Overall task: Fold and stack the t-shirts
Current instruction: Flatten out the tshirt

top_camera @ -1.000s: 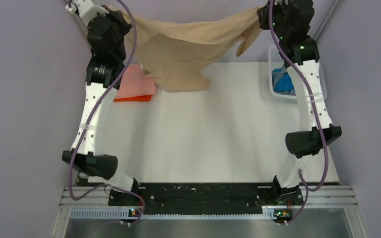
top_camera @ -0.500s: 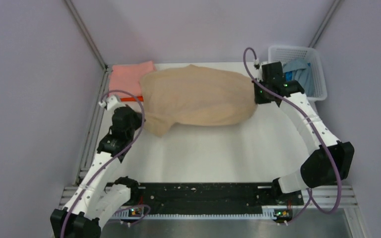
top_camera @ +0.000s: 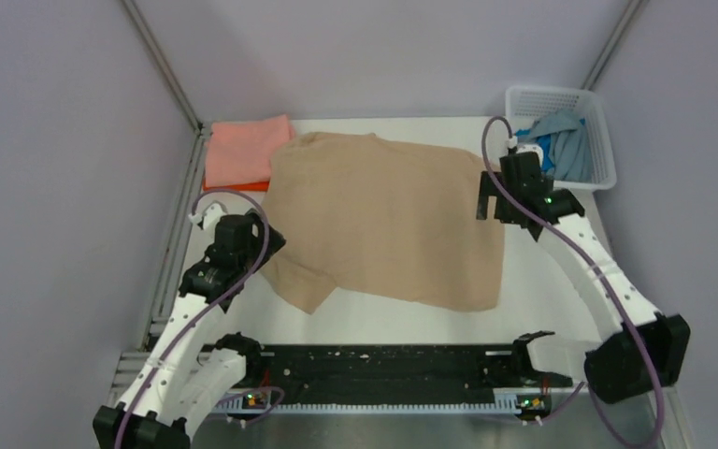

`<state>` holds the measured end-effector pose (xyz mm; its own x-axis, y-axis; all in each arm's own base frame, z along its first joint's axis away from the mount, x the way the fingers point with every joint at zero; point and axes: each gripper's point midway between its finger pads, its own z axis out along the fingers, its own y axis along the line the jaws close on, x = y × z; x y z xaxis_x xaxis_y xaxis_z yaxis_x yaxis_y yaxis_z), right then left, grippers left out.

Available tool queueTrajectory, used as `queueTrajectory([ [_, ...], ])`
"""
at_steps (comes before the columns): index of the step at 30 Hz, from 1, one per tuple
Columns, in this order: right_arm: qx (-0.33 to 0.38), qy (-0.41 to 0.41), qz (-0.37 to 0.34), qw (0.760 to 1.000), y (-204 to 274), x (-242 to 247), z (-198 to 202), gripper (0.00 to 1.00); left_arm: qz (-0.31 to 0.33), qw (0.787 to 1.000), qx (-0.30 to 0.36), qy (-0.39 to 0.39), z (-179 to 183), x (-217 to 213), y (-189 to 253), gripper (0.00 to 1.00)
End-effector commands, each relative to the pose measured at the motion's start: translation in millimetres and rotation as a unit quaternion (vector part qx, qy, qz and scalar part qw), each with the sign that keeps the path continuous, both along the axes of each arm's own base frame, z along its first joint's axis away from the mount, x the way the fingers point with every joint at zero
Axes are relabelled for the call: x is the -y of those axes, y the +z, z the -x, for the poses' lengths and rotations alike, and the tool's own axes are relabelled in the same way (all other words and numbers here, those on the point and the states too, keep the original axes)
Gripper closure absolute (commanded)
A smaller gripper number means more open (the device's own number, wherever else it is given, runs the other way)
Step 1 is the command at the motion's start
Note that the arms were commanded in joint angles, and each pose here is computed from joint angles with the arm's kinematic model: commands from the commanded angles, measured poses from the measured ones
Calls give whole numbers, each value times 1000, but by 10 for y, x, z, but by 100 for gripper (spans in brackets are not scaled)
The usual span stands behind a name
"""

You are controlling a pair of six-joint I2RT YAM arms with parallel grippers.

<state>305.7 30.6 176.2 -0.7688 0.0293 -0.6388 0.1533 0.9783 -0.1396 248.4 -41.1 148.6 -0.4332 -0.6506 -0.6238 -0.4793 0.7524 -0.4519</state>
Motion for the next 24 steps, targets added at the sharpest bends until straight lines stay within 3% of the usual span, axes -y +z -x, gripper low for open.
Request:
queueTrajectory([
  [1,159,30,-140,977,333,-371,-86,1,4,1000,16,-12,-77,49,142,1],
  [5,152,120,-229,954,163,-783,81,1,21,997,17,-79,-285,310,168,1],
  [9,96,135,-275,947,-262,-1007,97,1,65,986,19,-153,-580,693,128,1],
  [15,31,96,-249,963,-899,-1022,-144,1,67,978,-54,-192,-873,924,-356,1],
  [24,-19,-3,-168,986,-1478,-714,-339,1,70,964,-145,-211,-975,1071,-1088,2],
])
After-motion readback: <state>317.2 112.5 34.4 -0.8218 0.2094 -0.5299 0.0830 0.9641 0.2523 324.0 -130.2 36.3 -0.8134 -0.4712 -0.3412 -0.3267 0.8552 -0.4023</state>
